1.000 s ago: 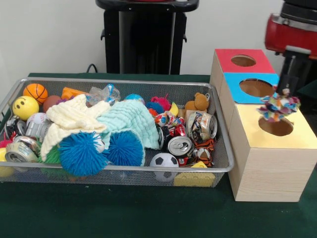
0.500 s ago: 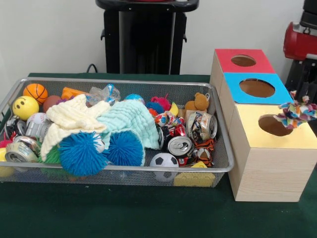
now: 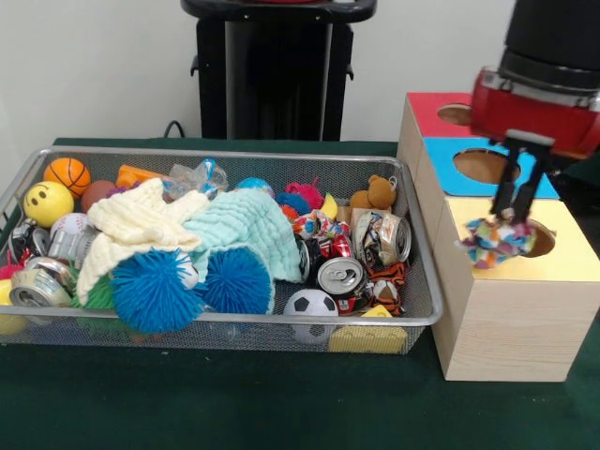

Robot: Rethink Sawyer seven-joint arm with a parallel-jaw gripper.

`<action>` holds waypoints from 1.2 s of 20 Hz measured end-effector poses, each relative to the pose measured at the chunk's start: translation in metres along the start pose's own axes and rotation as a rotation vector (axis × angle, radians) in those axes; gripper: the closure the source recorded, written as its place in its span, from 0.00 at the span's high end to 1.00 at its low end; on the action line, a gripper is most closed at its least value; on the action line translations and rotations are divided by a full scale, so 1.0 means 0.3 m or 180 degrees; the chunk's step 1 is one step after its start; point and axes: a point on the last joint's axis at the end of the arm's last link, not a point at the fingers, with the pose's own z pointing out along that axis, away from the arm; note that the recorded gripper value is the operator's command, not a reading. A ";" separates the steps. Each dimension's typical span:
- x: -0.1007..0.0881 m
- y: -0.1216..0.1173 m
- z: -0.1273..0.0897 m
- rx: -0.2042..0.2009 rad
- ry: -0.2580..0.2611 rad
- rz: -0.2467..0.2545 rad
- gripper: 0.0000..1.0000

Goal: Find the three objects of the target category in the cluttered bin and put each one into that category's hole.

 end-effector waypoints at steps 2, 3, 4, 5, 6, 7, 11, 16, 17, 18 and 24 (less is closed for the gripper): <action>-0.025 -0.035 0.018 0.0009 -0.0028 0.0046 0.00; -0.037 -0.052 0.028 0.0013 -0.0046 0.0067 0.00; -0.048 -0.069 0.037 0.0017 -0.0063 0.0087 0.00; -0.057 -0.083 0.048 0.0023 -0.0076 0.0104 0.00; -0.062 -0.094 0.059 0.0028 -0.0084 0.0114 0.00; -0.067 -0.105 0.070 0.0034 -0.0093 0.0125 0.00; -0.059 -0.111 0.109 0.0052 -0.0095 0.0116 0.00; -0.012 -0.067 0.133 0.0072 -0.0057 0.0033 0.00; 0.001 -0.050 0.127 0.0073 -0.0048 0.0008 0.00; 0.015 -0.033 0.118 0.0077 -0.0033 -0.0020 0.00; 0.085 0.075 -0.001 0.0055 0.0086 -0.0162 0.00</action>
